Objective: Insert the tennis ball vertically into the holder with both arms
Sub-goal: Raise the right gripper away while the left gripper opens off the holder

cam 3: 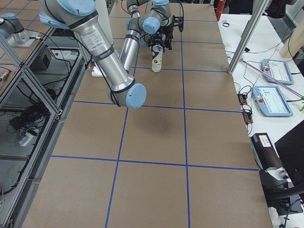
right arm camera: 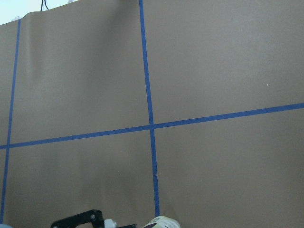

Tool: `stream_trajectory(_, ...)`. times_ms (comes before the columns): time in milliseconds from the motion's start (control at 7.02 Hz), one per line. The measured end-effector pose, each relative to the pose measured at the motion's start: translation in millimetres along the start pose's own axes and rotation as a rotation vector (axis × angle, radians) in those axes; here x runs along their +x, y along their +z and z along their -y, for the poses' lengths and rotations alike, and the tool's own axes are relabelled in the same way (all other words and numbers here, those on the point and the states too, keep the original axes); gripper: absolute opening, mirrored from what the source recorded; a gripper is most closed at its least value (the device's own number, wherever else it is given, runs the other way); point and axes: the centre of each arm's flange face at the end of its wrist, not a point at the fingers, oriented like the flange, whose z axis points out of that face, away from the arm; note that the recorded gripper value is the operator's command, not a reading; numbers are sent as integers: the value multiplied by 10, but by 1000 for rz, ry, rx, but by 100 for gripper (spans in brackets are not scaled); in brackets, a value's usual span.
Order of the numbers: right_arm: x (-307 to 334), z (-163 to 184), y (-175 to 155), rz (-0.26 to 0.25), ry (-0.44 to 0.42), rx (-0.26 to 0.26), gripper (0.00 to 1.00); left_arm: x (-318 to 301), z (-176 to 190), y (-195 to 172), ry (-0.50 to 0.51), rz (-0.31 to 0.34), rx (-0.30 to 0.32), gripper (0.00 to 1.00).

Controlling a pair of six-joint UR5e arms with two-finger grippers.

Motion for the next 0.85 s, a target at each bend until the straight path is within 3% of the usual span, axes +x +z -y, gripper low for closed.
stream_trajectory(570,368,448,4,-51,-39,8,99,71,139,-48,4,-32,82,100)
stream_trajectory(855,681,780,107,-107,-90,6,99,150,343,-69,-7,-53,147,100)
